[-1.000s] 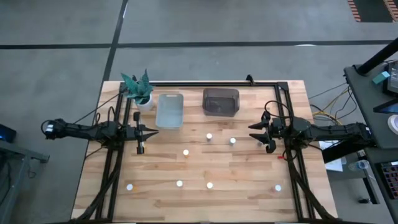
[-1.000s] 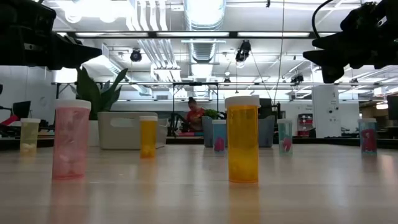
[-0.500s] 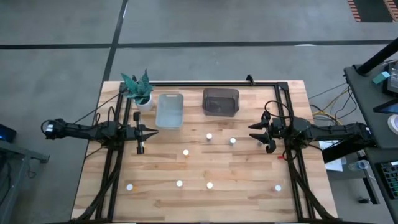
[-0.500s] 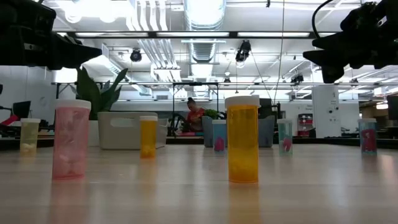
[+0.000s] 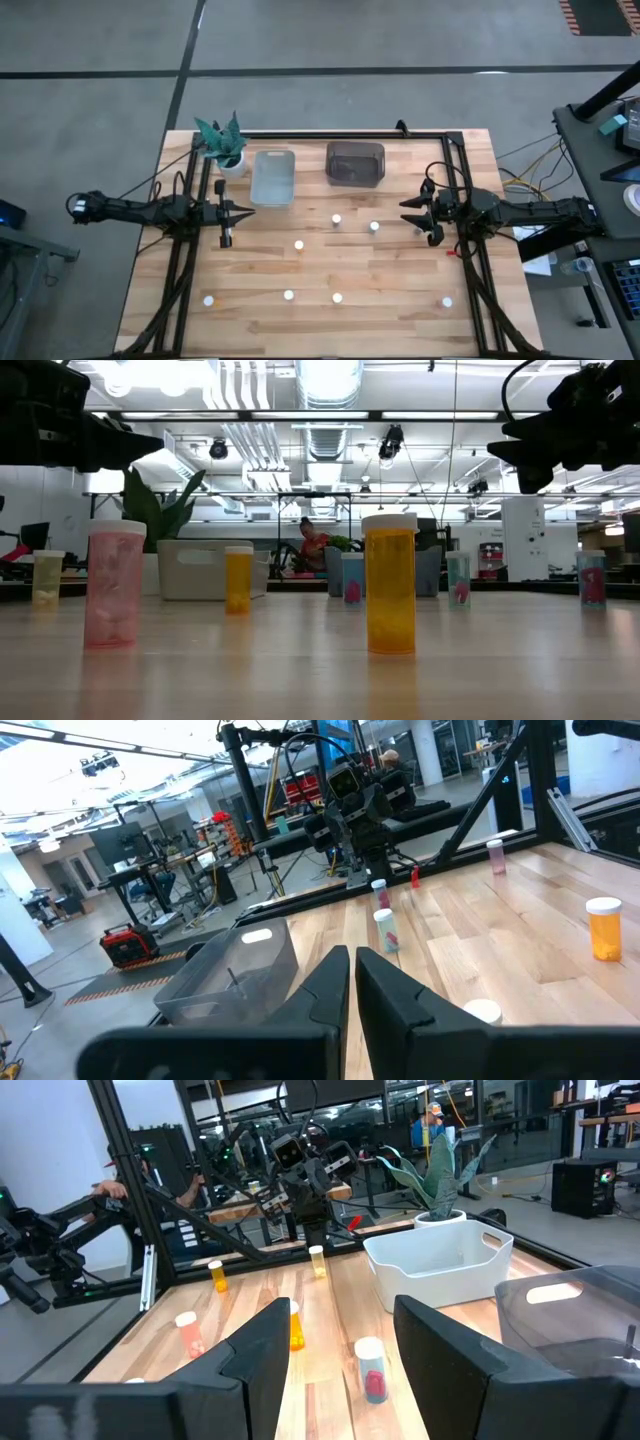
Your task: Pick and place medicine bottles into bin by pill shape (circle, oval)
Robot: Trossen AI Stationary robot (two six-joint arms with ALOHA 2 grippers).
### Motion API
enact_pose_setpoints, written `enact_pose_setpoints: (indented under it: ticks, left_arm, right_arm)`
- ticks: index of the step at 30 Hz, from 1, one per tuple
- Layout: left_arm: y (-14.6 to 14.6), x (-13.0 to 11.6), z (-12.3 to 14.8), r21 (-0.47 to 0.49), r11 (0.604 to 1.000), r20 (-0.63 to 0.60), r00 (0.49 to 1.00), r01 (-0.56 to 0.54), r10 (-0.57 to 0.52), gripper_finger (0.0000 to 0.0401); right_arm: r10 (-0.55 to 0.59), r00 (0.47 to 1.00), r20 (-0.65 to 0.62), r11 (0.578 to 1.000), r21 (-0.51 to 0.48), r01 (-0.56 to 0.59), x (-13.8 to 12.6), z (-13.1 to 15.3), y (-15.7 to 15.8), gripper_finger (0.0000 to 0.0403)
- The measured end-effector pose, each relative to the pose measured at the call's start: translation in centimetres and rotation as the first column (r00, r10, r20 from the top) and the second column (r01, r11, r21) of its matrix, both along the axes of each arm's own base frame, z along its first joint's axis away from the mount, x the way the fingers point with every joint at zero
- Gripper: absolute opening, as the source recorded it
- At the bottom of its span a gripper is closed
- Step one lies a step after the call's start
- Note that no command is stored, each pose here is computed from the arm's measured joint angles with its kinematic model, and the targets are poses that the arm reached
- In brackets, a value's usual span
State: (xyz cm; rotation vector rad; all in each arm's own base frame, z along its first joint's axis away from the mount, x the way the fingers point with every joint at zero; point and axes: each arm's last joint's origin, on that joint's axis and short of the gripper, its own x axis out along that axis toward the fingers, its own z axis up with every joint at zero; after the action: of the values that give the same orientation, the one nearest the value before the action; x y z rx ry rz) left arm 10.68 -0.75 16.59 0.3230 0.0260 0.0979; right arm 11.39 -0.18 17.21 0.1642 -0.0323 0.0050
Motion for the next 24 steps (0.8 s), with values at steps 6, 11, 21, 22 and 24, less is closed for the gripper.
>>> enact_pose_setpoints:
  ticks: [6,11,21,22,24]
  left_arm:
    - [0.0,0.0,0.0,0.0,1.0,0.0,1.0,0.0,0.0,0.0006]
    - [0.0,0.0,0.0,0.0,1.0,0.0,1.0,0.0,0.0,0.0006]
    - [0.0,0.0,0.04,-0.001,1.0,0.004,1.0,-0.001,0.001,0.0006]
    - [0.0,0.0,0.18,-0.014,1.0,0.02,1.0,0.0,0.0,0.0006]
    - [-0.02,-0.01,0.64,-0.124,0.992,0.077,0.997,0.014,-0.005,0.0006]
  right_arm:
    - [0.0,1.0,0.0,1.0,0.0,0.0,0.0,0.0,0.0,0.0171]
    - [-0.017,1.0,0.004,1.0,-0.002,0.017,0.0,0.04,-0.05,0.0171]
    - [-0.139,0.99,0.0,0.975,0.177,0.137,-0.04,-0.01,-0.44,0.0171]
    - [-0.157,0.988,0.001,0.972,0.178,0.155,-0.05,0.0,-0.49,0.0171]
    - [-0.195,0.981,0.008,0.965,0.182,0.19,-0.08,0.07,-0.6,0.0171]
